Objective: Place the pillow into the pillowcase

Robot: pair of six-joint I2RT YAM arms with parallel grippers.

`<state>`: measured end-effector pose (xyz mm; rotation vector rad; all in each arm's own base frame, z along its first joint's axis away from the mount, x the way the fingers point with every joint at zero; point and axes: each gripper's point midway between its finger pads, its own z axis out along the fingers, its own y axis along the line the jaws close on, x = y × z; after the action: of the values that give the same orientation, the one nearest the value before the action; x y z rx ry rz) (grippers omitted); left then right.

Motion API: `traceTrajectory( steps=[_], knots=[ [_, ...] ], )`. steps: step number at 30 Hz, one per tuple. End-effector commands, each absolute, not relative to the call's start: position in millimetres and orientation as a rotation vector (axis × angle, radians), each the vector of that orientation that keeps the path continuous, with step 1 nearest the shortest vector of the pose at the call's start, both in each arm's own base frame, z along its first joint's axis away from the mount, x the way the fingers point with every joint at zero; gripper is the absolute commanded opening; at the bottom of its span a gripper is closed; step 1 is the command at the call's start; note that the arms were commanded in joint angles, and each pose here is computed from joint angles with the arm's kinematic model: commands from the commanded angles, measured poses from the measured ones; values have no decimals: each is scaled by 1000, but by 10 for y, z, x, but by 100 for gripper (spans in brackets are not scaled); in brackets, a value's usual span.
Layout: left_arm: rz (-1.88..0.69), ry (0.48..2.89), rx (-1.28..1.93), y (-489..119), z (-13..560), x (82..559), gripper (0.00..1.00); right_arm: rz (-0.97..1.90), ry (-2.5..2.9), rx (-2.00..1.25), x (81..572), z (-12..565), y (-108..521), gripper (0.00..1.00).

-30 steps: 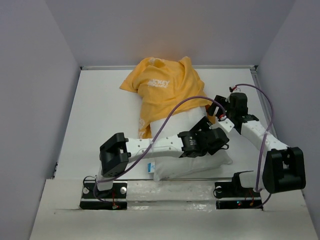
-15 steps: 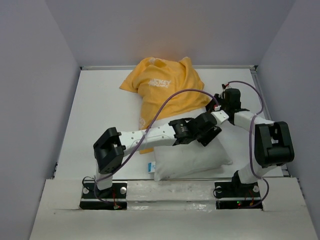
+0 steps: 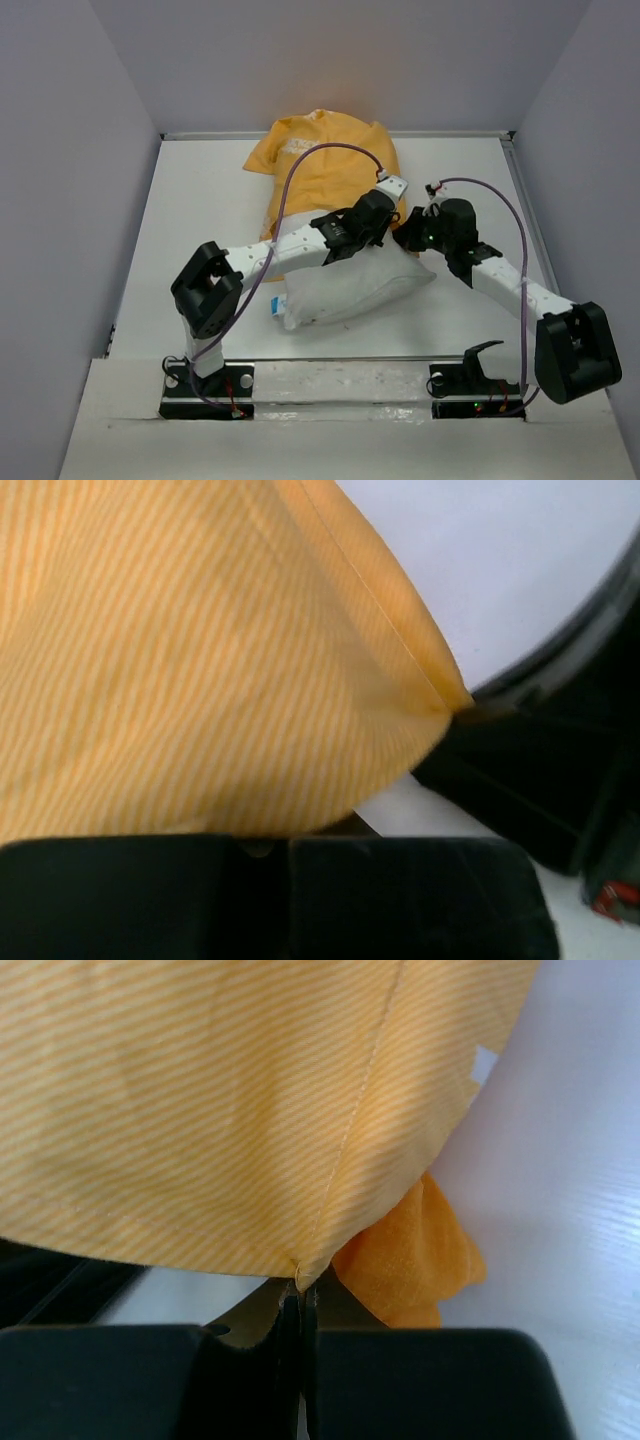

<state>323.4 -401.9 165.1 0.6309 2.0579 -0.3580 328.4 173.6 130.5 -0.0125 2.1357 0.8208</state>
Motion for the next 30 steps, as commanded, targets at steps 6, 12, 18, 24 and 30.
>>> traceTrajectory(
  steps=[6,12,18,24,30],
  knots=[
    [-403,1871,175,-3747,2104,3919,0,868,2220,-247,2483,1513,1930,0],
    [-609,1808,154,-4108,2352,3544,0,732,2170,-95,2717,1748,1756,57],
    [-828,1716,201,-4262,2948,3120,40,710,2000,-138,2668,2613,1664,75],
    [-879,1651,237,-3910,3428,2853,81,817,1978,-225,2505,2792,1863,76],
    [-698,1693,-104,-2372,3117,3115,82,790,2016,-402,2392,2704,2562,79]
  ],
)
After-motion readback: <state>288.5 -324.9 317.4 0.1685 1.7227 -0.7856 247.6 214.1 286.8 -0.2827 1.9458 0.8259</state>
